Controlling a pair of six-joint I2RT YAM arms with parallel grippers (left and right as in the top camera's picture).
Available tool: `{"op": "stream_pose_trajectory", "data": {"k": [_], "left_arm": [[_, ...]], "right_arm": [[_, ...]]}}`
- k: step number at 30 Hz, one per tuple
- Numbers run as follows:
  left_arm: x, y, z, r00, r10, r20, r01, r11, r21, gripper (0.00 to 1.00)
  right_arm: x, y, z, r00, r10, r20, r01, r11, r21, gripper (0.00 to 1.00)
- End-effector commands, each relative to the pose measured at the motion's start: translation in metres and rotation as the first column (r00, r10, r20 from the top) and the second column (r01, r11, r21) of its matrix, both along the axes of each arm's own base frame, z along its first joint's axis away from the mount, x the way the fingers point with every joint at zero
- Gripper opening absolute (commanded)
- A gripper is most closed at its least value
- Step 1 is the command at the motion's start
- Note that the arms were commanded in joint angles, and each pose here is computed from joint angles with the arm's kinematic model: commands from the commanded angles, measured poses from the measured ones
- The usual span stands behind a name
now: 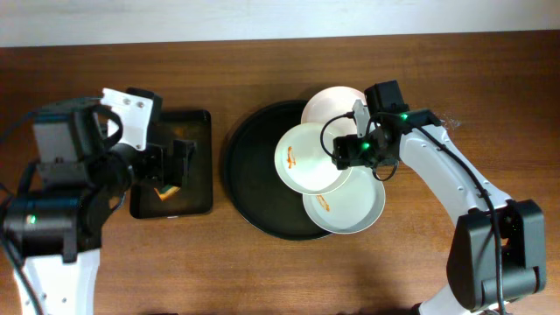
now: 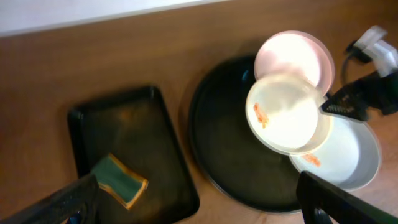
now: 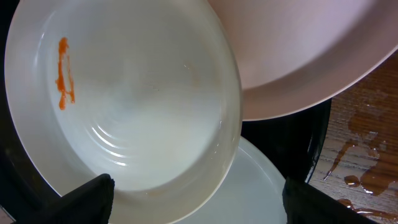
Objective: Clean dirty plates on tray and stack at the side
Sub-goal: 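Lower the left gripper onto the green sponge in the small tray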
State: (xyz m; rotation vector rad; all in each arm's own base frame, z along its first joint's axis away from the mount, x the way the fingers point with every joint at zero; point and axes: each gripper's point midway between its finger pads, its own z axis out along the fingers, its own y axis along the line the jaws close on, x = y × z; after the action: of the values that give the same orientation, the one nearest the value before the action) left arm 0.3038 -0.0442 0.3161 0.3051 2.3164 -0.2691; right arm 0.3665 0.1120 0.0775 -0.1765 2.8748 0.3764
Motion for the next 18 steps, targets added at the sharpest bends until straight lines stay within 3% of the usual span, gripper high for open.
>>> {"op": "stream_pose_trajectory", "data": {"k": [1, 3, 6, 8, 9, 10, 12, 13, 18], "left_arm": [[0.009, 0.041, -0.031, 0.942, 0.304, -0.143, -0.297, 0.952, 0.072, 0.99], [0.002, 0.070, -0.065, 0.800, 0.544, -0.254, -0.522, 0.839, 0.152, 1.00], [0.015, 0.070, -0.101, 0.760, 0.554, -0.340, -0.518, 0.832, 0.197, 0.99], [0.023, 0.071, -0.123, 0.735, 0.557, -0.387, -0.508, 0.830, 0.230, 0.55], [0.029, 0.071, -0.141, 0.702, 0.576, -0.420, -0.526, 0.816, 0.240, 0.51], [0.032, 0.071, -0.156, 0.667, 0.593, -0.451, -0.543, 0.801, 0.251, 0.52], [0.037, 0.075, -0.187, 0.611, 0.627, -0.483, -0.566, 0.773, 0.288, 0.64], [0.040, 0.077, -0.197, 0.603, 0.634, -0.484, -0.564, 0.768, 0.303, 0.81], [0.064, 0.084, -0.229, 0.559, 0.690, -0.460, -0.634, 0.713, 0.300, 0.83]], "right_arm": [[0.000, 0.003, 0.003, 1.000, 0.000, 0.005, 0.000, 1.000, 0.010, 0.89], [0.001, 0.003, 0.004, 1.000, 0.000, 0.010, 0.000, 1.000, 0.010, 0.92], [0.002, 0.003, 0.004, 1.000, -0.001, 0.013, 0.000, 1.000, 0.011, 1.00], [0.001, 0.003, 0.004, 1.000, -0.001, 0.008, 0.000, 1.000, 0.010, 0.99], [0.000, 0.003, 0.004, 1.000, 0.000, 0.006, 0.000, 1.000, 0.010, 0.99], [0.000, 0.003, 0.004, 1.000, -0.001, 0.006, 0.001, 1.000, 0.010, 0.99], [0.000, 0.003, 0.004, 1.000, -0.001, 0.006, 0.001, 1.000, 0.010, 0.99], [0.000, 0.003, 0.004, 1.000, -0.001, 0.006, 0.001, 1.000, 0.010, 0.99], [0.000, 0.003, 0.004, 1.000, -0.001, 0.006, 0.001, 1.000, 0.010, 0.98]]}}
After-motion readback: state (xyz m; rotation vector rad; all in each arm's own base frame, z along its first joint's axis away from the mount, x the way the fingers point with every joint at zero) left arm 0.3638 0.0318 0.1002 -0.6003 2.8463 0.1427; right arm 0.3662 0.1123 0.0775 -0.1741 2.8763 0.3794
